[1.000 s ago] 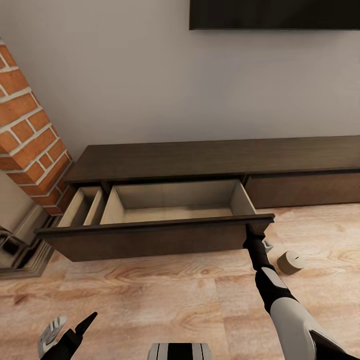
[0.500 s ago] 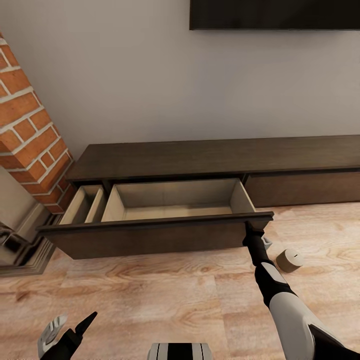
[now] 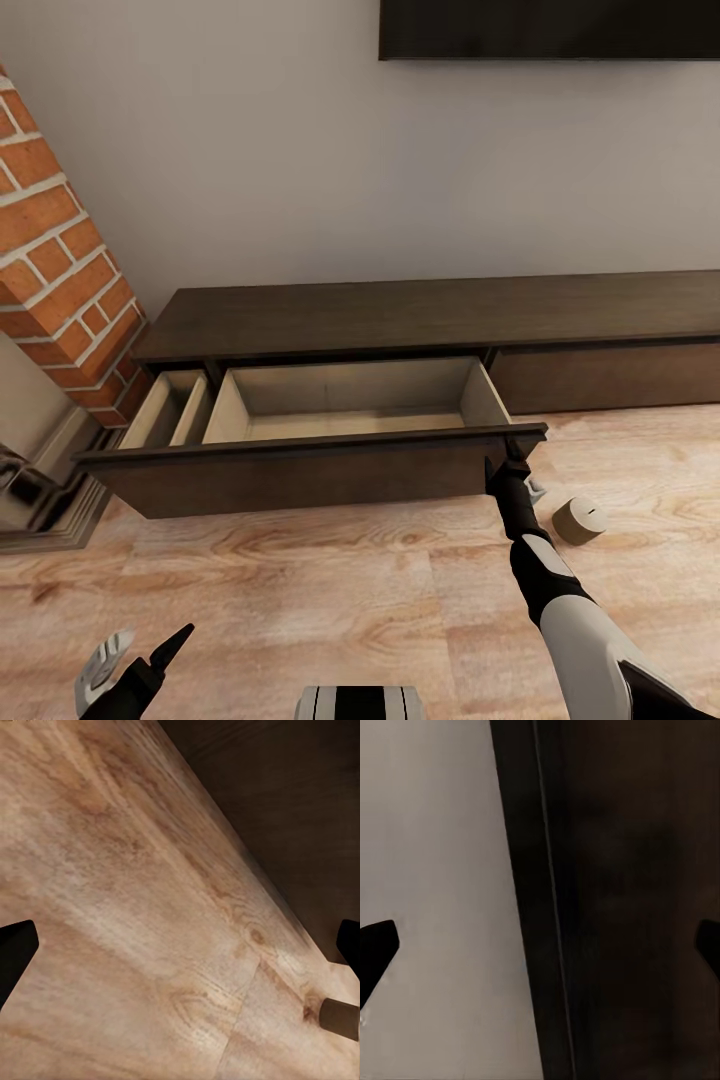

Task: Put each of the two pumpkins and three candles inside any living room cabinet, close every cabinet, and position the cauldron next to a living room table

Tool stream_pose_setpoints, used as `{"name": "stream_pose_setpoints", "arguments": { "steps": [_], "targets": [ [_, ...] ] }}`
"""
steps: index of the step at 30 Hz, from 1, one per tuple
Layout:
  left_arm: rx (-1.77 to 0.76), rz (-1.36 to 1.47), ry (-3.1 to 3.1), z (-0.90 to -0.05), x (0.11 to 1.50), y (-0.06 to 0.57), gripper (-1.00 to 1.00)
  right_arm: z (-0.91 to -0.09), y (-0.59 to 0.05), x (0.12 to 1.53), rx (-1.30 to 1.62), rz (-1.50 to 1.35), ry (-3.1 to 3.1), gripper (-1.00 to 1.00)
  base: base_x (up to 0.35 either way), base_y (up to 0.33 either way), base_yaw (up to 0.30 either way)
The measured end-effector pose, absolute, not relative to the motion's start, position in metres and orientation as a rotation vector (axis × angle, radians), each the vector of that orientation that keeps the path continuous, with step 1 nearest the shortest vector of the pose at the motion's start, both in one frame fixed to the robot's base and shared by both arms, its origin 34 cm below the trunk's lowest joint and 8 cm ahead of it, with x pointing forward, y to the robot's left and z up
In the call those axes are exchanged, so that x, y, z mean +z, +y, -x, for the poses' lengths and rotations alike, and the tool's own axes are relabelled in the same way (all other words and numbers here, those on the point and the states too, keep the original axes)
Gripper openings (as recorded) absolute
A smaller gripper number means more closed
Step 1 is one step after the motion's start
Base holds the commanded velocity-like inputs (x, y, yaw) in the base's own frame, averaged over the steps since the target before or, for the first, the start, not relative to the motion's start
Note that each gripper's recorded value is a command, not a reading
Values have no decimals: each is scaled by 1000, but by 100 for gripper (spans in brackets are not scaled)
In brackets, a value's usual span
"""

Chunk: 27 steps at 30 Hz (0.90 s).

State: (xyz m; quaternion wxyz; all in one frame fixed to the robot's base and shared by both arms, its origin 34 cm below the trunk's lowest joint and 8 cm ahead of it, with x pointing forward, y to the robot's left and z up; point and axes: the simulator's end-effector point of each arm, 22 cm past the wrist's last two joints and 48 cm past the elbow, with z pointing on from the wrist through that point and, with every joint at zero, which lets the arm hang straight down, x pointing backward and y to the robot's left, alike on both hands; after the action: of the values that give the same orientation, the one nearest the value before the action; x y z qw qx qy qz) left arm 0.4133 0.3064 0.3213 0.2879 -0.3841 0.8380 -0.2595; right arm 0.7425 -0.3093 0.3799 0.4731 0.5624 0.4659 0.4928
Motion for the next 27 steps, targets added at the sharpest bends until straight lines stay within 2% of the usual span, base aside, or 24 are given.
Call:
{"name": "stream_pose_setpoints", "arguments": {
  "steps": [27],
  "targets": [
    [-711,1004,2199,-422,338,304,100,-731,-317,399,1189,-1342,1123,100,0,0,0]
  ]
}}
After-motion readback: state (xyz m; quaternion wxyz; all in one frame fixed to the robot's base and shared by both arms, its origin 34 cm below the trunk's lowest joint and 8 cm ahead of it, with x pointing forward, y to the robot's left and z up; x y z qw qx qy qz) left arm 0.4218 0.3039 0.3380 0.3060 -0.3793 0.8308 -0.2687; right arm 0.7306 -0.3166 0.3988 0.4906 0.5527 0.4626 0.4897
